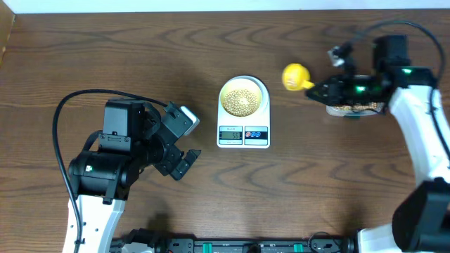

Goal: Scoop item into bowl and weigh 50g on scale
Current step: 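Move the scoop right into the soybean tub and scoop beans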

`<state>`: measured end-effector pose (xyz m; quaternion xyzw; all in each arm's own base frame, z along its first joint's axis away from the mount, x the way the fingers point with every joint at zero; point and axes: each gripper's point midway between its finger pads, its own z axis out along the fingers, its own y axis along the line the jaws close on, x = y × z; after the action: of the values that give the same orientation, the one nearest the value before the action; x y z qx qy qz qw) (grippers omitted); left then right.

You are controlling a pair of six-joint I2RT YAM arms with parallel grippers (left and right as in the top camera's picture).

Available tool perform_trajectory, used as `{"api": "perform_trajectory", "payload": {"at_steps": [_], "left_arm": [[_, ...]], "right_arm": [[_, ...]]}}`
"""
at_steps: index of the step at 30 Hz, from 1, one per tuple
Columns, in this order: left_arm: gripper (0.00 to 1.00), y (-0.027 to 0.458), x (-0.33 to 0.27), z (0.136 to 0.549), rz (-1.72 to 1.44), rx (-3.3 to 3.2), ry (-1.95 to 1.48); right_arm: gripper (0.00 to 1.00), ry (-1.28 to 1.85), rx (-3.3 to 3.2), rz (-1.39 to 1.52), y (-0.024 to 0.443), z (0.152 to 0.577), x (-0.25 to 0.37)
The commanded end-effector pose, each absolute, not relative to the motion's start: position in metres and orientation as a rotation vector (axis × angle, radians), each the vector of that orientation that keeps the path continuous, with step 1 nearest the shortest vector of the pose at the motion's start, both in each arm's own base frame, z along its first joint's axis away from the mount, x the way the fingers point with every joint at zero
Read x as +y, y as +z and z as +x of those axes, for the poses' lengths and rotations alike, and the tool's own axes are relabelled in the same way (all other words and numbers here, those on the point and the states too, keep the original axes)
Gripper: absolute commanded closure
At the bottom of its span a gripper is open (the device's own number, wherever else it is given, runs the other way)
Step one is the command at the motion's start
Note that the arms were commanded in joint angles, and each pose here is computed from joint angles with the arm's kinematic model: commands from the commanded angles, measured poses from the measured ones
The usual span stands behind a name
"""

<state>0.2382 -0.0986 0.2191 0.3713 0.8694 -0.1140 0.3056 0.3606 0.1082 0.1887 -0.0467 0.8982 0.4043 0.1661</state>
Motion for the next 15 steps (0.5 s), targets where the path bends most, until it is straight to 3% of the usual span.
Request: {"api": "perform_trajectory", "payload": {"at_steps": [1, 9, 15], "left_arm": [[0.01, 0.226, -0.097, 0.241, 0.993, 2.279, -0.283], [0.01, 0.226, -0.097, 0.241, 0.993, 2.279, -0.284], [0.01, 0.226, -0.097, 0.241, 0.993, 2.279, -0.283]], "right_arm": [[0.99, 1.007, 2.576, -0.038, 0.196, 0.358, 0.069], [0.99, 0.677, 2.710, 0.172, 0.172, 0.343, -0.009], [0.99, 0.286, 2.792, 0.103, 0.156, 0.345, -0.039]]}}
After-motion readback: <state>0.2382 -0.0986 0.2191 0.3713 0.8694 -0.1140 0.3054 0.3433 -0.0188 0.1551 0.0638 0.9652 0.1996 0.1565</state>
